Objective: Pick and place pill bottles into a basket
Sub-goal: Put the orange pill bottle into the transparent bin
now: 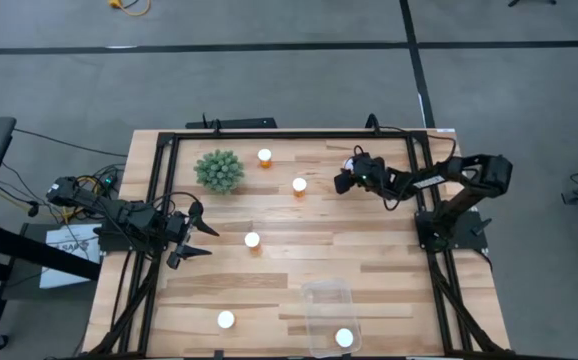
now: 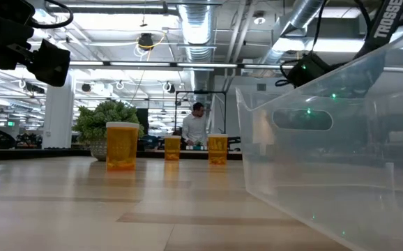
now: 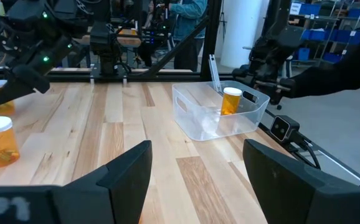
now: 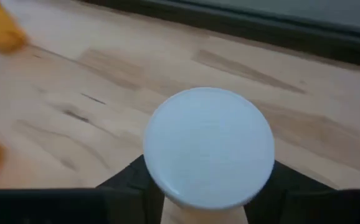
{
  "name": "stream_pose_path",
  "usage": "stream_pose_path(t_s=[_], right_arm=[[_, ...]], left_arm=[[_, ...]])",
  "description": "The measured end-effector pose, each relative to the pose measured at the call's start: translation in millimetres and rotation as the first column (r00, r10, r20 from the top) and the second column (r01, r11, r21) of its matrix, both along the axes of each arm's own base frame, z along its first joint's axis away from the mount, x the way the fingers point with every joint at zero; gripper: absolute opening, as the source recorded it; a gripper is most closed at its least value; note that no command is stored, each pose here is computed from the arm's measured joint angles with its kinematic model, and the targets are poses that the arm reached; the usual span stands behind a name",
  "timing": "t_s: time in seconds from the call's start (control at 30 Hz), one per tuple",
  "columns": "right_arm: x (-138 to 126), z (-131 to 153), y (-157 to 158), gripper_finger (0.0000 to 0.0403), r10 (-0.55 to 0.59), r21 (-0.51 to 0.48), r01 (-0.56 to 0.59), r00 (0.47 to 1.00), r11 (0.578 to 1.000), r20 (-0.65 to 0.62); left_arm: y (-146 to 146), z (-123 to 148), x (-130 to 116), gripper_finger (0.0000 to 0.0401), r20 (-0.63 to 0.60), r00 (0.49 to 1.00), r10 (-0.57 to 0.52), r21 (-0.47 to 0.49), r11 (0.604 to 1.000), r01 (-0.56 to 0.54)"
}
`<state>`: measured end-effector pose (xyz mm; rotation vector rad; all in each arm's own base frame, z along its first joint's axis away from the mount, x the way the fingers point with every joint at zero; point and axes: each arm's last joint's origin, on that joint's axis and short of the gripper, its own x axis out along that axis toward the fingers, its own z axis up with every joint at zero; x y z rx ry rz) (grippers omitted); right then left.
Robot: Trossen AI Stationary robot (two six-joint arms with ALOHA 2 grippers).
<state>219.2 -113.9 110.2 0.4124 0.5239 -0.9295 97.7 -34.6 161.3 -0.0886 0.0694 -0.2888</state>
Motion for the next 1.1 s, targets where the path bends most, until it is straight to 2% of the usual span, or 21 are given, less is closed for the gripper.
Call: stream_pose_path(t_s=[0.17,0.3,0.5,0.63,0.8,0.9,1.1], right_arm=[[17,12,3,0.0165,0.041,0.002,-0.041,0.999,0.999,-0.001],[34,34,9,0.0167,0.098,0.007,-0.098,0.995,0.995,0.004],[52,98,27,0.0157,0.193,-0.033,-0.192,0.980,0.981,0.053],[58,144,53,0.0165,0.283,-0.056,-0.278,0.954,0.959,0.098],[55,187,94,0.0165,0.401,-0.069,-0.396,0.895,0.916,0.194],[47,204,116,0.0165,0.442,-0.038,-0.446,0.867,0.894,0.229],[28,222,149,0.0168,0.527,-0.005,-0.543,0.812,0.840,0.253]], left_arm=[[0,0,0,0.0242,0.000,1.000,0.000,0.000,1.000,0.000],[0,0,0,0.0242,0.000,1.000,0.000,0.000,1.000,0.000],[0,0,0,0.0242,0.000,1.000,0.000,0.000,1.000,0.000],[0,0,0,0.0242,0.000,1.000,0.000,0.000,1.000,0.000],[0,0,0,0.0242,0.000,1.000,0.000,0.000,1.000,0.000],[0,0,0,0.0242,0.000,1.000,0.000,0.000,1.000,0.000],[0,0,0,0.0242,0.000,1.000,0.000,0.000,1.000,0.000]])
